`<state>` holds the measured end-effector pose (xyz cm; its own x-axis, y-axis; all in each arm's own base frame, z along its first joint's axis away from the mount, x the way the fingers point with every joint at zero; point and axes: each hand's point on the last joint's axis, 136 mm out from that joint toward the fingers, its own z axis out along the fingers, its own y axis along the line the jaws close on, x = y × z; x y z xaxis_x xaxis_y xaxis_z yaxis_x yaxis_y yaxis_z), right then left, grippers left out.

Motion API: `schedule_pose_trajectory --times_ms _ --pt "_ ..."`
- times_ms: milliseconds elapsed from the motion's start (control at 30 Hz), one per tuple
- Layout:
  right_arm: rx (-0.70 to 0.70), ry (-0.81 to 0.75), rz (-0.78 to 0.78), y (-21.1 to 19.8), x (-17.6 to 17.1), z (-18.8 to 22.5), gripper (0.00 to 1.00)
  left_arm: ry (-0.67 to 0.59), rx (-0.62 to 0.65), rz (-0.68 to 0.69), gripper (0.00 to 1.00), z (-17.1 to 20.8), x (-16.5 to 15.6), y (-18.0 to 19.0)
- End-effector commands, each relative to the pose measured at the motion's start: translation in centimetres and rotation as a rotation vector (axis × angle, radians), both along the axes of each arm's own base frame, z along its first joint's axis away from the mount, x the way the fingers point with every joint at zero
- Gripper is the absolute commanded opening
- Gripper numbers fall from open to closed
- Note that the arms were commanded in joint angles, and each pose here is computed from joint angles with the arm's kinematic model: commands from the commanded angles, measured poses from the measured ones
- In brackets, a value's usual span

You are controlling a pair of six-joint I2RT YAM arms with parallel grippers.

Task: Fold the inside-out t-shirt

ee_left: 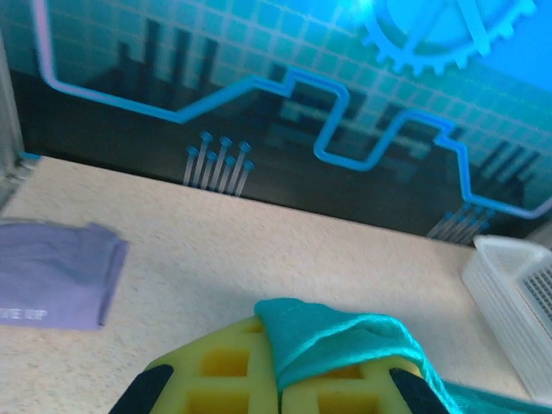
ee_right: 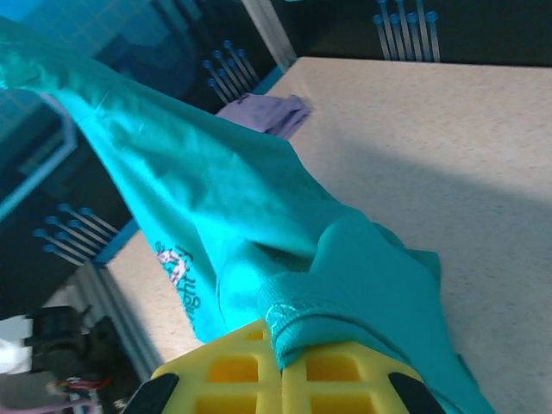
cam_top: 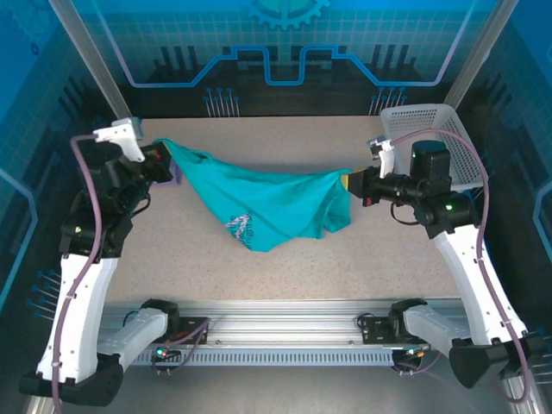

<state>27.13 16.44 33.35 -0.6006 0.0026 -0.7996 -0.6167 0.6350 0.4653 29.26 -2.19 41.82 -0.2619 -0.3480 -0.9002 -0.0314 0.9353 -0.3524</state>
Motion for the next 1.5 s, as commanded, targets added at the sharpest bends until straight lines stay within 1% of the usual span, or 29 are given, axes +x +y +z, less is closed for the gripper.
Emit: schedule_pose_trajectory --times_ms 0,67,200,300,400,467,533,633,700,933,1067,1200,1267,1333,1400,1467 --pt "0.094 0.214 0.094 1.7 0.5 -3.9 0.00 0.035 0.004 0.031 0.00 -0.8 -0.6 0.9" --pt "0.103 0.303 0.101 2.6 2.0 -6.9 0.00 0.093 -0.008 -0.008 0.00 -3.1 -0.2 0.2" --pt "0.070 0.417 0.107 4.9 5.5 -13.1 0.07 0.208 -0.051 -0.089 0.00 -7.9 0.7 -1.5" --pt "0.035 0.496 0.097 5.6 8.1 -17.5 0.09 0.261 -0.079 -0.138 0.00 -10.1 1.3 -2.5" --pt "0.013 0.551 0.088 5.9 10.0 -20.9 0.13 0.290 -0.102 -0.167 0.00 -11.3 1.8 -3.1" --pt "0.004 0.570 0.085 5.9 10.7 -22.2 0.16 0.296 -0.111 -0.175 0.00 -11.6 2.0 -3.4" --pt "-0.019 0.572 0.073 5.6 10.8 -23.0 0.21 0.298 -0.114 -0.181 0.00 -11.8 2.2 -3.5" --pt "-0.055 0.543 0.053 4.7 10.4 -23.3 0.30 0.308 -0.116 -0.186 0.00 -12.3 2.3 -3.6" --pt "-0.110 0.519 0.022 3.8 10.0 -23.6 0.37 0.312 -0.114 -0.185 0.00 -12.5 2.4 -3.6" --pt "-0.203 0.485 -0.043 2.7 8.8 -25.3 0.50 0.314 -0.103 -0.188 0.00 -12.8 2.5 -3.5" --pt "-0.199 0.479 -0.061 2.5 8.0 -26.0 0.51 0.317 -0.104 -0.192 0.00 -13.0 2.5 -3.6" --pt "-0.203 0.459 -0.006 4.3 7.4 -26.4 0.51 0.315 -0.106 -0.193 0.00 -13.1 2.5 -3.6" --pt "-0.208 0.443 0.000 5.2 8.0 -26.5 0.49 0.310 -0.108 -0.197 0.00 -12.9 2.5 -3.7" --pt "-0.210 0.434 -0.012 5.5 9.3 -26.5 0.41 0.309 -0.107 -0.199 0.00 -12.8 2.5 -3.7" --pt "-0.200 0.412 -0.023 5.9 11.2 -25.7 0.29 0.305 -0.105 -0.201 0.00 -12.7 2.4 -3.7" --pt "-0.189 0.387 -0.030 6.4 12.8 -24.8 0.22 0.302 -0.102 -0.201 0.00 -12.6 2.3 -3.7"
